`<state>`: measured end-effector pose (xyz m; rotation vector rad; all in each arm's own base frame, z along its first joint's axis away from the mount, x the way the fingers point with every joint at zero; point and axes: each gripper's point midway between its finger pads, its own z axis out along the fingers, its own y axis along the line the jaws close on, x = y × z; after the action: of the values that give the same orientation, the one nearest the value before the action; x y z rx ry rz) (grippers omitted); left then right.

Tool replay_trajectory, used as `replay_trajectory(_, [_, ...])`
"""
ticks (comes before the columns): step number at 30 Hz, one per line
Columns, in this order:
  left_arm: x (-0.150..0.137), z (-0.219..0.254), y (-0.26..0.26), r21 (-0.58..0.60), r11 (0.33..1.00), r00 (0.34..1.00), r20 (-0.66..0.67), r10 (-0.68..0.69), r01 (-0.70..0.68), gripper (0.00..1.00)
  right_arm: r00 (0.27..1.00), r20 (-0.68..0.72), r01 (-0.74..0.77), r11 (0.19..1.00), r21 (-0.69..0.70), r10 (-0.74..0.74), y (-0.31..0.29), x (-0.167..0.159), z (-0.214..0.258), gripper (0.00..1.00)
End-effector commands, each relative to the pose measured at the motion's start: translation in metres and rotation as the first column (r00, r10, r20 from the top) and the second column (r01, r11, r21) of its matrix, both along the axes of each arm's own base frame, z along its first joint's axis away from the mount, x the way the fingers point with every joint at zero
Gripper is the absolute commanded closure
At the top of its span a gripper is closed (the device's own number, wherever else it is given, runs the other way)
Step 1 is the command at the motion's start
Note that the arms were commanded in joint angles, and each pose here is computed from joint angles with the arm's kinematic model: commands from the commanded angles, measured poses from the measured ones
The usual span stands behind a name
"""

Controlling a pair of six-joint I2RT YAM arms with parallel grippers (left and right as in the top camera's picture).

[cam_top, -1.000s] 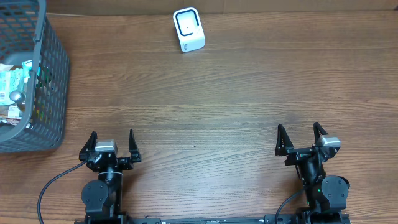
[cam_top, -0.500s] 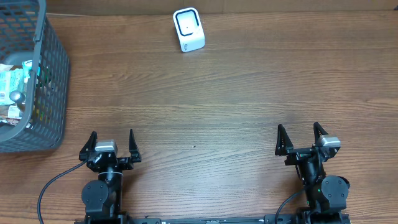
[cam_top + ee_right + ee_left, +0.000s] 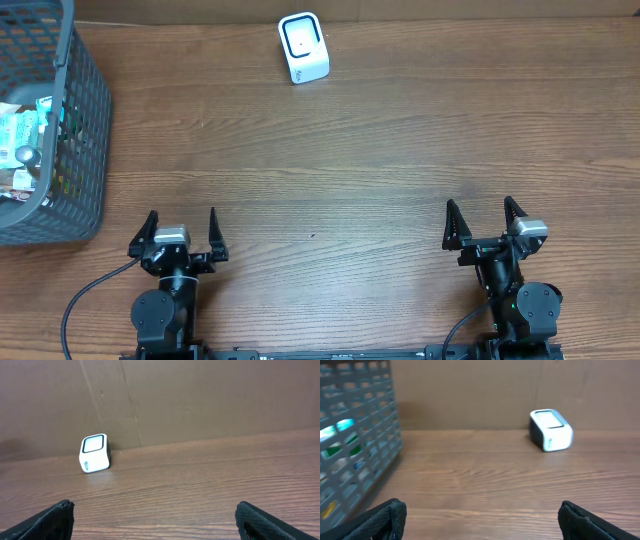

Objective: Scan the item barcode
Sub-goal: 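Raise the left gripper and reach down into the grey basket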

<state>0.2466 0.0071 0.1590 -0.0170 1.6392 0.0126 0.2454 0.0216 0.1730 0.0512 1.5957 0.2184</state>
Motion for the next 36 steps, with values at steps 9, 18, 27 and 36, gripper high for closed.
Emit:
replay_trajectory(9, [-0.028, 0.107, -0.055, 0.080, 0.950, 0.918, 0.245, -0.311, 0.301, 0.01, 1.000, 0.000, -0.001, 1.000, 0.003, 0.001, 0.001, 0.000, -0.003, 0.00])
replay_trajectory(18, [-0.104, 0.264, -0.052, 0.242, 0.954, 0.790, 0.543, -0.284, 0.177, 0.00, 1.000, 0.000, -0.001, 1.000, 0.003, 0.001, 0.001, 0.000, -0.003, 0.00])
replay_trajectory(27, [-0.179, 0.400, -0.048, 0.359, 0.932, 0.610, 0.748, -0.260, -0.043, 0.00, 1.000, 0.000, -0.001, 1.000, 0.004, 0.001, 0.001, 0.000, -0.003, 0.00])
replay_trajectory(36, [-0.171, 0.481, -0.031, 0.348, 0.915, 0.575, 0.799, -0.174, -0.206, 0.00, 1.000, 0.000, -0.001, 1.000, 0.004, 0.001, 0.001, 0.000, -0.003, 0.00])
